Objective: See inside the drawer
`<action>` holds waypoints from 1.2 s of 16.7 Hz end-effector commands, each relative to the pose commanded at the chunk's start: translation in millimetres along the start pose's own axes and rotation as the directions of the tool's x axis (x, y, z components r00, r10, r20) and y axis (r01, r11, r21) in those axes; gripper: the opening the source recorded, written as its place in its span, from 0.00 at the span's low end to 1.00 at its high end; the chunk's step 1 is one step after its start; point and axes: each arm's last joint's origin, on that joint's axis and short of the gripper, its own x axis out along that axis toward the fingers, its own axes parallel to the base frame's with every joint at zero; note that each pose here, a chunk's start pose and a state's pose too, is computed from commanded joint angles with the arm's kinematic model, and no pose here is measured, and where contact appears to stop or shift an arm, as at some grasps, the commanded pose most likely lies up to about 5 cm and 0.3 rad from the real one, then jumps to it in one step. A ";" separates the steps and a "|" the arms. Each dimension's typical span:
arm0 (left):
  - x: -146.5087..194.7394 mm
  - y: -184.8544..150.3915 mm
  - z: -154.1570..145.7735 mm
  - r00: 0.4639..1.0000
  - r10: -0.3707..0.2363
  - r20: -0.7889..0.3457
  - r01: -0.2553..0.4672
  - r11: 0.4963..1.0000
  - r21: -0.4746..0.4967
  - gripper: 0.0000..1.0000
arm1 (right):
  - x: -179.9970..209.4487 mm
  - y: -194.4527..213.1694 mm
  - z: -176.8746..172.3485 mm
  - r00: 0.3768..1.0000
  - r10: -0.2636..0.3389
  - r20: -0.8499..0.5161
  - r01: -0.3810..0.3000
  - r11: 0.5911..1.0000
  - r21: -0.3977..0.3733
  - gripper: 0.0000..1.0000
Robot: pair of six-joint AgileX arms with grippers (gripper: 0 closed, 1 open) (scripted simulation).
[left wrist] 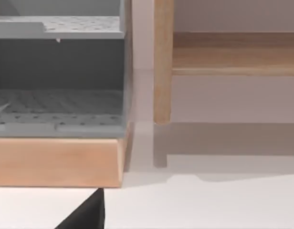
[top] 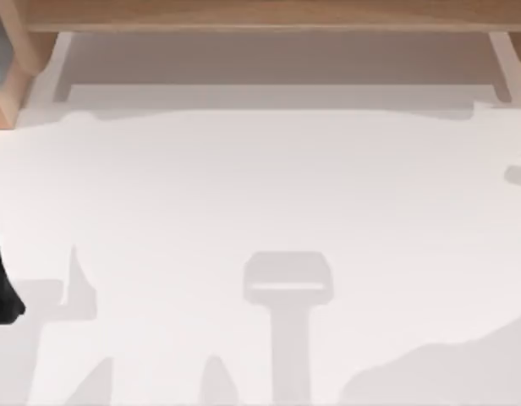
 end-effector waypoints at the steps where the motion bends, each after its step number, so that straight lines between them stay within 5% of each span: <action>1: 0.0 0.0 0.0 1.000 0.000 0.000 0.000 1.000 0.000 1.00 | 0.9 1.5 -0.3 1.000 -0.001 0.000 0.001 1.000 -0.010 1.00; 16: 0.0 0.0 0.0 1.000 0.000 0.000 0.000 1.000 0.000 1.00 | 25.9 1.5 -0.3 1.000 -0.001 0.000 0.001 1.000 -0.010 1.00; 20: 0.0 0.0 0.0 1.000 0.000 0.000 0.000 1.000 0.000 1.00 | 25.9 1.5 -0.3 1.000 -0.001 0.000 0.001 1.000 -0.010 0.70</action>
